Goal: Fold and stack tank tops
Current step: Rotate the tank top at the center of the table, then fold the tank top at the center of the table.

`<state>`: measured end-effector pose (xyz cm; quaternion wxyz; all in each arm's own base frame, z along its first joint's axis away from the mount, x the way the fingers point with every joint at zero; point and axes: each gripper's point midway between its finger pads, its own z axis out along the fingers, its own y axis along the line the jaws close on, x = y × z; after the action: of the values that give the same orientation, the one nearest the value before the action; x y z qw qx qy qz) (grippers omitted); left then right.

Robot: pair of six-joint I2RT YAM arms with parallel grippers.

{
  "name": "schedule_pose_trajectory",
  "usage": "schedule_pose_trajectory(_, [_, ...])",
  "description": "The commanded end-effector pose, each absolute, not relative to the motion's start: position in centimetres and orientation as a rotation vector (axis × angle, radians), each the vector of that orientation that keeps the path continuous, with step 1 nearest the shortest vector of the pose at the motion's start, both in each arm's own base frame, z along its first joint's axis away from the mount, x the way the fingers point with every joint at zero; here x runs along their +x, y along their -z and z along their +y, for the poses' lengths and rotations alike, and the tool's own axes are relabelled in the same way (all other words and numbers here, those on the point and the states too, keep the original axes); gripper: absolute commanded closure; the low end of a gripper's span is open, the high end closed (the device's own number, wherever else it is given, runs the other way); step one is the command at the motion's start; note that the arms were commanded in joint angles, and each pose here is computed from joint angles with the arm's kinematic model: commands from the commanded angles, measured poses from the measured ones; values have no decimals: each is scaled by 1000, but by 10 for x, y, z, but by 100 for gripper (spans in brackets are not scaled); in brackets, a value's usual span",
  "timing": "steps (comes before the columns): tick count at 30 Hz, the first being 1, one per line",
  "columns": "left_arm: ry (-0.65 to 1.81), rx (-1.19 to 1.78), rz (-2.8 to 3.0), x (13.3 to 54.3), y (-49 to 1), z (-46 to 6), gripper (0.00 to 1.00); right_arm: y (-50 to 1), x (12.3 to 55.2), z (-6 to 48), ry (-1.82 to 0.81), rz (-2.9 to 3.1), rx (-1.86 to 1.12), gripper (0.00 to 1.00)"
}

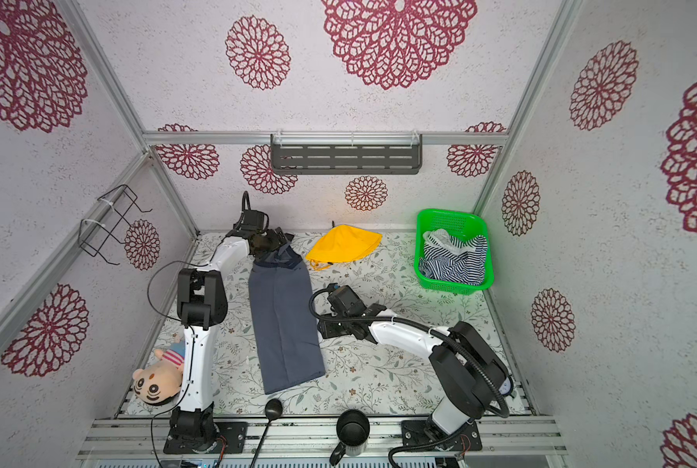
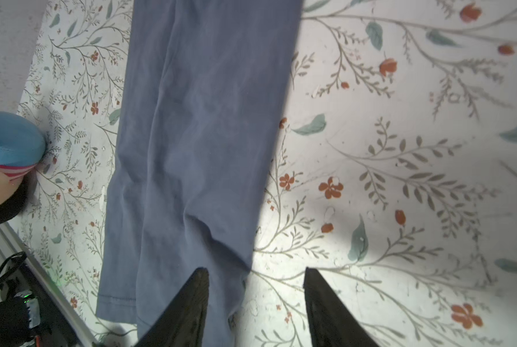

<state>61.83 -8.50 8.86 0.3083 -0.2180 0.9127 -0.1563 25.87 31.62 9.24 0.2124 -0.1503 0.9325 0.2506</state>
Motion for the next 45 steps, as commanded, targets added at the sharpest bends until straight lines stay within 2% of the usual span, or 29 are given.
schedule_pose_trajectory(1, [253,-499,2348,587,-162,-52,2,-92,229,310,-705,2680,-369,46])
schedule_pose_trajectory(6, [270,-546,2367,479,-194,-56,2,-93,205,320,-792,2683,-361,47])
schedule_pose_trajectory(7, [284,-569,2377,454,-191,-58,0,-92,202,321,-812,2686,-359,47])
schedule_pose_trajectory(13, [437,-645,2489,293,-153,-92,12,-83,182,330,-970,2698,-358,43])
schedule_pose_trajectory(16, [587,-716,2484,243,-135,-105,17,-79,175,333,-1013,2708,-376,38])
schedule_pose_trajectory(19, [619,-767,2512,207,-114,-106,20,-75,173,336,-1039,2717,-382,38])
schedule_pose_trajectory(23, [705,-798,2545,184,-90,-119,27,-70,171,337,-1041,2737,-369,38])
schedule_pose_trajectory(33, [658,-806,2707,149,-41,-132,48,-62,170,331,-1014,2772,-289,48])
schedule_pose_trajectory(35, [638,-810,2729,144,-34,-132,61,-61,171,331,-1016,2774,-284,55])
schedule_pose_trajectory(36, [624,-822,2737,141,-30,-131,64,-62,171,332,-1021,2772,-287,57])
schedule_pose_trajectory(40, [681,-835,2723,140,-23,-143,61,-61,168,336,-1056,2778,-285,58])
schedule_pose_trajectory(42, [683,-838,2724,138,-18,-146,53,-59,167,338,-1077,2782,-277,54])
schedule_pose_trajectory(45, [698,-839,2719,141,-12,-152,53,-48,161,338,-1059,2815,-287,48])
